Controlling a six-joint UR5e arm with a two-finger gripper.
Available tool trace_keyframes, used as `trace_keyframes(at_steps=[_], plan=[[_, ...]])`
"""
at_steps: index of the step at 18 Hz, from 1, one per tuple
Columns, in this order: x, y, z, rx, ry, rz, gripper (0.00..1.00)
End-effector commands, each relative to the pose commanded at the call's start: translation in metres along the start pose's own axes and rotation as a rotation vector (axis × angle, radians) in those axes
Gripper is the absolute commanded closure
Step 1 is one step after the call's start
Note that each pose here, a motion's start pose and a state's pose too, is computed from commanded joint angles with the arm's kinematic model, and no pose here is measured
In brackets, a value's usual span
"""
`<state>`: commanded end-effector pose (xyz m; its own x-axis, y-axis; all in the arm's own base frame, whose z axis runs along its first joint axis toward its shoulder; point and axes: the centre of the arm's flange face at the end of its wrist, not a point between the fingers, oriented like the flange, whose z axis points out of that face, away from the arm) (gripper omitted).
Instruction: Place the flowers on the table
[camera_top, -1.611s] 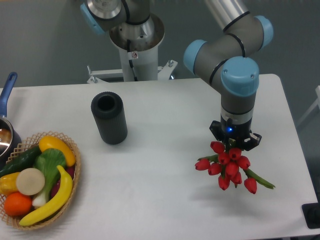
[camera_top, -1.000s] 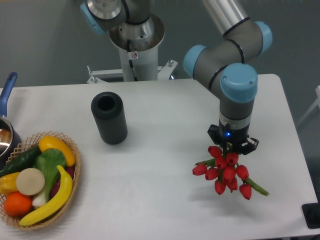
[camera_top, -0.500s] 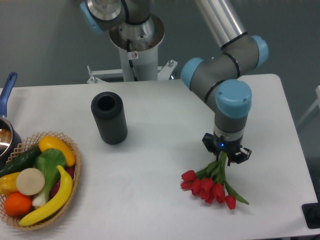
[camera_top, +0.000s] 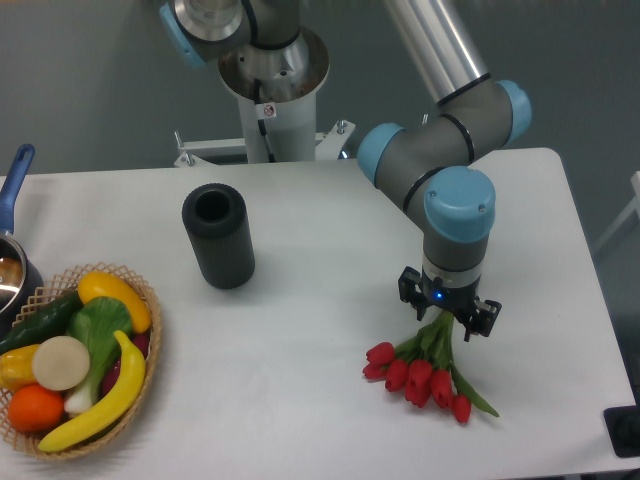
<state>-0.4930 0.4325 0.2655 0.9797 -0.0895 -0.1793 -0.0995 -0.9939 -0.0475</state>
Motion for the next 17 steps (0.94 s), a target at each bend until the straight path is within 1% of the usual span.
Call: trace_keyframes(at_steps=[1, 2, 3, 5, 7, 9, 12, 17], plan=[[-0.002, 0.006, 0.003, 0.003, -0.008, -0.021, 0.0], [-0.008, 0.008, -0.001, 0.015, -0.041, -0.038, 0.0], [-0.017, 0.02, -0.004, 0.021, -0.058, -0.073, 0.0], [-0.029, 0.04, -0.018, 0.03, -0.079, -0.109, 0.0], [-0.032, 0.057, -0.028, 0.062, -0.075, -0.123, 0.0], [-0.037, 0.066, -0.031, 0.111, -0.065, -0.108, 0.0], [-0.037, 0.063, -0.044, 0.127, -0.084, -0.021, 0.0], [-0.036, 0.064, -0.045, 0.121, -0.085, -0.01, 0.0]])
